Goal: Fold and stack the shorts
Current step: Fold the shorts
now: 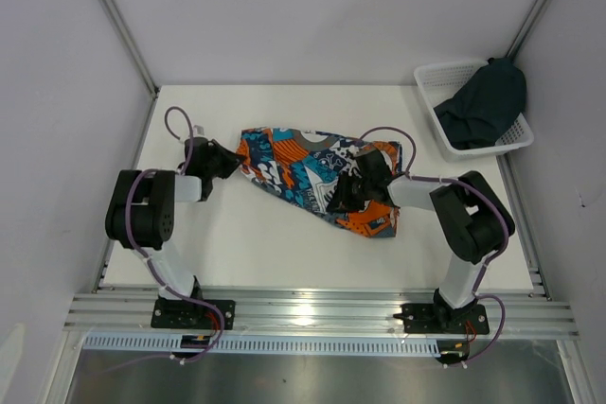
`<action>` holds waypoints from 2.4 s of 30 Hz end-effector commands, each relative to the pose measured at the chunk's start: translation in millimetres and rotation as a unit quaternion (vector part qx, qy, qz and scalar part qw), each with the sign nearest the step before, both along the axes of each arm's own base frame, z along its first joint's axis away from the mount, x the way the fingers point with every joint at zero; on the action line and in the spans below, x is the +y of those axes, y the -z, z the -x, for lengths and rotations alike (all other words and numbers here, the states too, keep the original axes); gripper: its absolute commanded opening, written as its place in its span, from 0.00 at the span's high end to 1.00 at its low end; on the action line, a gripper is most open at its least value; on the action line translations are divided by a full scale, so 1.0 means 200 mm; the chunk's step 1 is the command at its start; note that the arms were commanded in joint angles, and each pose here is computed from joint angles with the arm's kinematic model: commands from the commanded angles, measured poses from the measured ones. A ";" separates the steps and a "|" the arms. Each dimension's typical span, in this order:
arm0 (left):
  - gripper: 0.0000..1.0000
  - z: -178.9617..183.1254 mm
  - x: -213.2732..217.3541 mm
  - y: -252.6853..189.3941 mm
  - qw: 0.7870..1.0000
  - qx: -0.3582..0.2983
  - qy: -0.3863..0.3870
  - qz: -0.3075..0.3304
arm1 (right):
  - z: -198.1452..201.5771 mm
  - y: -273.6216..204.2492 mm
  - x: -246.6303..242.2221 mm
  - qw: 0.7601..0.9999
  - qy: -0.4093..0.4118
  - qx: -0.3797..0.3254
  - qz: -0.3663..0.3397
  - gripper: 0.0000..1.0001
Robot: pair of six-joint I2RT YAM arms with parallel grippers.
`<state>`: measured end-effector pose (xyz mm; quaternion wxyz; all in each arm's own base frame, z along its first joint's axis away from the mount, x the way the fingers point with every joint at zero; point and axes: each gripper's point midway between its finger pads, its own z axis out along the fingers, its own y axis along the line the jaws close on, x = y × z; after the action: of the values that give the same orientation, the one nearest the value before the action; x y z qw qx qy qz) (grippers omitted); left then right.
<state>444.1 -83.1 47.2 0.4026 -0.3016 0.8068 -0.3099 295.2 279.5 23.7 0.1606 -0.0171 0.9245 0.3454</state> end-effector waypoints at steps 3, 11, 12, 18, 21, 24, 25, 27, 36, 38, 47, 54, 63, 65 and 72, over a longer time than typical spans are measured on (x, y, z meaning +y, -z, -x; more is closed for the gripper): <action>1.00 0.08 0.04 -0.16 0.998 -0.046 0.019 -0.033 | -0.01 -0.07 -0.03 0.999 -0.012 -0.024 0.018 0.54; 1.00 0.22 0.09 -0.23 0.997 -0.051 0.010 -0.064 | -0.30 -0.49 0.12 0.990 0.006 -0.125 -0.063 0.46; 1.00 0.23 0.10 -0.26 0.996 -0.059 0.005 -0.069 | -0.35 -0.56 0.17 0.984 0.004 -0.151 -0.096 0.48; 1.00 0.34 0.10 -0.23 0.995 -0.063 0.006 -0.080 | -0.53 -0.64 0.42 0.967 0.015 -0.158 -0.197 0.47; 1.00 0.39 0.11 -0.21 0.994 -0.061 0.002 -0.091 | -0.61 -0.59 0.51 0.962 0.030 -0.155 -0.221 0.50; 1.00 0.42 0.12 -0.20 0.993 -0.062 -0.001 -0.100 | -0.68 -0.48 0.56 0.959 0.053 -0.153 -0.232 0.56; 1.00 0.42 0.13 -0.19 0.993 -0.059 -0.006 -0.103 | -0.69 -0.45 0.57 0.959 0.058 -0.151 -0.232 0.58; 1.00 0.43 0.13 -0.19 0.992 -0.063 -0.006 -0.106 | -0.74 -0.37 0.57 0.957 0.078 -0.154 -0.234 0.62; 1.00 0.53 0.18 -0.11 0.992 -0.028 -0.027 -0.120 | -0.94 -0.14 0.44 0.945 0.154 -0.160 -0.240 0.64; 1.00 0.53 0.22 -0.11 0.990 -0.025 -0.041 -0.136 | -0.99 -0.09 0.37 0.943 0.185 -0.161 -0.224 0.62; 1.00 0.53 0.23 -0.09 0.989 -0.007 -0.044 -0.141 | -1.08 -0.07 0.30 0.947 0.206 -0.170 -0.178 0.63; 0.81 0.54 0.22 -0.05 0.990 0.012 -0.035 -0.138 | -1.10 -0.33 0.33 0.945 0.168 -0.217 -0.175 0.53; 0.16 0.55 0.21 -0.04 0.991 0.023 -0.037 -0.130 | -0.91 -0.68 0.27 0.943 0.129 -0.255 -0.170 0.47; 0.07 0.54 0.22 -0.05 0.990 0.018 -0.040 -0.131 | -0.85 -0.70 0.27 0.941 0.132 -0.255 -0.179 0.50; 0.01 0.50 0.21 -0.07 0.991 0.013 -0.038 -0.126 | -0.61 -0.60 0.36 0.956 0.132 -0.201 -0.168 0.82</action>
<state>325.9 -41.3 42.7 0.4127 -0.2878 0.8458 -0.1774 434.5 343.8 154.2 0.4086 0.0538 0.7806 0.4699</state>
